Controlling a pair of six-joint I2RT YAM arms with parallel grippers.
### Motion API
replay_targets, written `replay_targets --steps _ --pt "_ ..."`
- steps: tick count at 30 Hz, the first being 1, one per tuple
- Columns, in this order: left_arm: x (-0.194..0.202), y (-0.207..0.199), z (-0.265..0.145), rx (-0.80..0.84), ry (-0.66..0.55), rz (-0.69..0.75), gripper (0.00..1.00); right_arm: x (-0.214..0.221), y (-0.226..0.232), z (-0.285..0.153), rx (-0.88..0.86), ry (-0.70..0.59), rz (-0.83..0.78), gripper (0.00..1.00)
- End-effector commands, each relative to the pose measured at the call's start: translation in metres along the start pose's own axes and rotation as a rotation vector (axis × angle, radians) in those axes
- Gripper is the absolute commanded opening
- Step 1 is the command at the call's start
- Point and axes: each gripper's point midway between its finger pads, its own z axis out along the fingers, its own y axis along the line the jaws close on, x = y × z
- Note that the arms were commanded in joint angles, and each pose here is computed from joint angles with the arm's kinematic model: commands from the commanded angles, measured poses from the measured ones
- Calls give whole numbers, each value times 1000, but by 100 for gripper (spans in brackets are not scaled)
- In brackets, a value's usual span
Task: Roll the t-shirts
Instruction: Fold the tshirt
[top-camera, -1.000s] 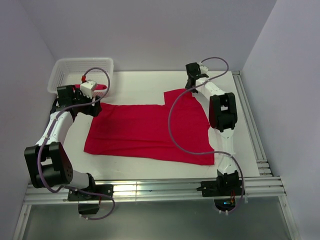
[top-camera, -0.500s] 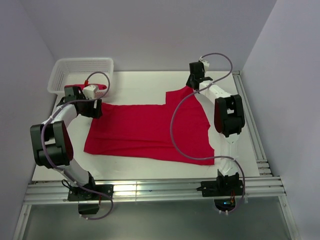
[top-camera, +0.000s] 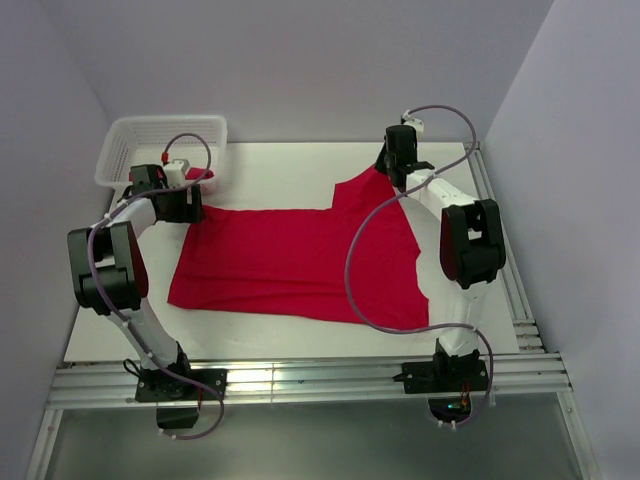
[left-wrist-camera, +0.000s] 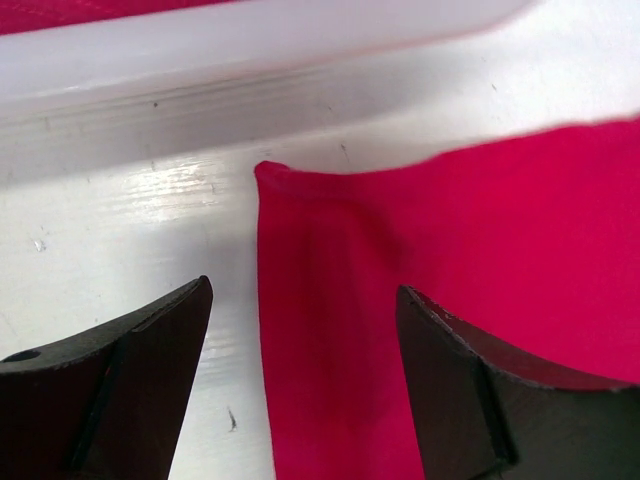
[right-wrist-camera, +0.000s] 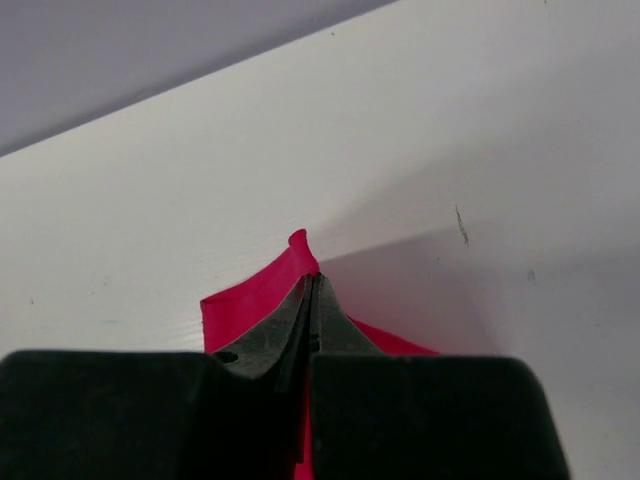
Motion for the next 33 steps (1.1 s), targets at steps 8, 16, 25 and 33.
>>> replay_targets --steps 8,16,25,33 --pt "-27 18 0 -25 -131 -284 72 -31 15 -17 -61 -107 4 0" --pt "-19 34 10 -10 -99 -333 54 -31 20 -16 -86 -110 12 0" --pt "-14 31 29 44 -77 -380 61 -34 23 -20 -97 -116 17 0" --pt "-14 34 43 36 -72 -409 60 -38 23 -23 -100 -121 21 0"
